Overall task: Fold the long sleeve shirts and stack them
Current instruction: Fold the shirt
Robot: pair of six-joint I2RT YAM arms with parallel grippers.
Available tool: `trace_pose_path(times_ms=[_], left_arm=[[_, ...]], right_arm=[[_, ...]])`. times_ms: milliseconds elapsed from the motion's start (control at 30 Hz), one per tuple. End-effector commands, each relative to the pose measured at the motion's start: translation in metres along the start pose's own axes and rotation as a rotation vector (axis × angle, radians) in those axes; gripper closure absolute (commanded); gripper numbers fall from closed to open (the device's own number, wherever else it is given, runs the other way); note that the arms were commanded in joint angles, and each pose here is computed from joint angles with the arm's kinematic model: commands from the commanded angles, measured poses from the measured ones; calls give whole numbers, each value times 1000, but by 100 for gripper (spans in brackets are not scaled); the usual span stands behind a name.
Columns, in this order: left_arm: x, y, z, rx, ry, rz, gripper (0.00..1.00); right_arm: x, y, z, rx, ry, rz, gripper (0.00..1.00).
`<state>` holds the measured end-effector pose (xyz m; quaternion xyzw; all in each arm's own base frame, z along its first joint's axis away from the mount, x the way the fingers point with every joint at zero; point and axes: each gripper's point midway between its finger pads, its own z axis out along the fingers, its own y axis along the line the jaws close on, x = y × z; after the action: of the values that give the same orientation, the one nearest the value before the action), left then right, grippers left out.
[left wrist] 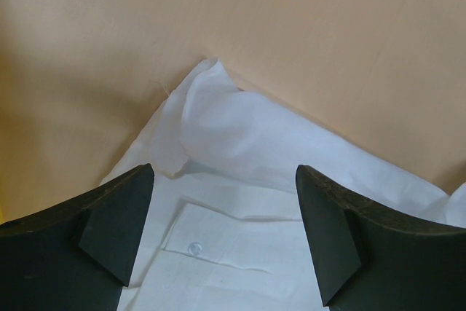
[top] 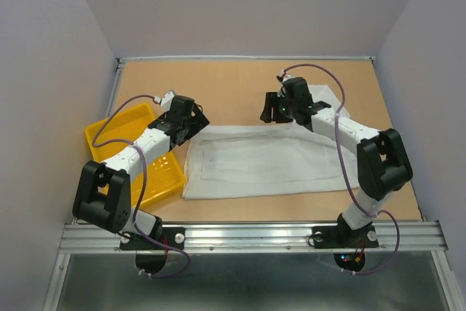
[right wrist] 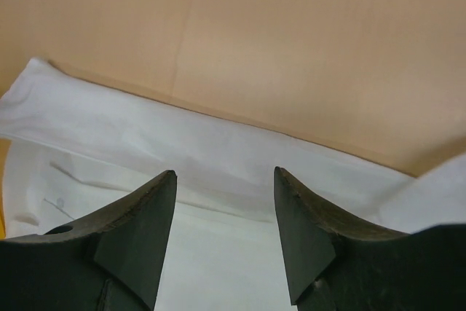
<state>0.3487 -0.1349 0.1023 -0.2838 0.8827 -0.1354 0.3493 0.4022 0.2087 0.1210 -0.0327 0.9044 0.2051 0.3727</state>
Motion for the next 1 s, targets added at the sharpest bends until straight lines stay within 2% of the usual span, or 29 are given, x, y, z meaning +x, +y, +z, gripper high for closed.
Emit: trace_pose_path(times_ms=[0, 200, 500, 767, 967], left_arm=[[-16, -15, -6, 66, -56, -46, 10], [-13, -12, -5, 62, -57, -51, 9], [-1, 0, 0, 46, -33, -66, 9], [11, 8, 7, 22, 1, -64, 11], [13, 3, 14, 21, 24, -53, 21]], right_arm=[[-17, 26, 24, -20, -33, -118, 39], [28, 53, 44, -48, 59, -185, 43], [115, 45, 28, -10, 203, -225, 47], [136, 35, 23, 20, 228, -209, 48], [135, 32, 24, 32, 213, -203, 48]])
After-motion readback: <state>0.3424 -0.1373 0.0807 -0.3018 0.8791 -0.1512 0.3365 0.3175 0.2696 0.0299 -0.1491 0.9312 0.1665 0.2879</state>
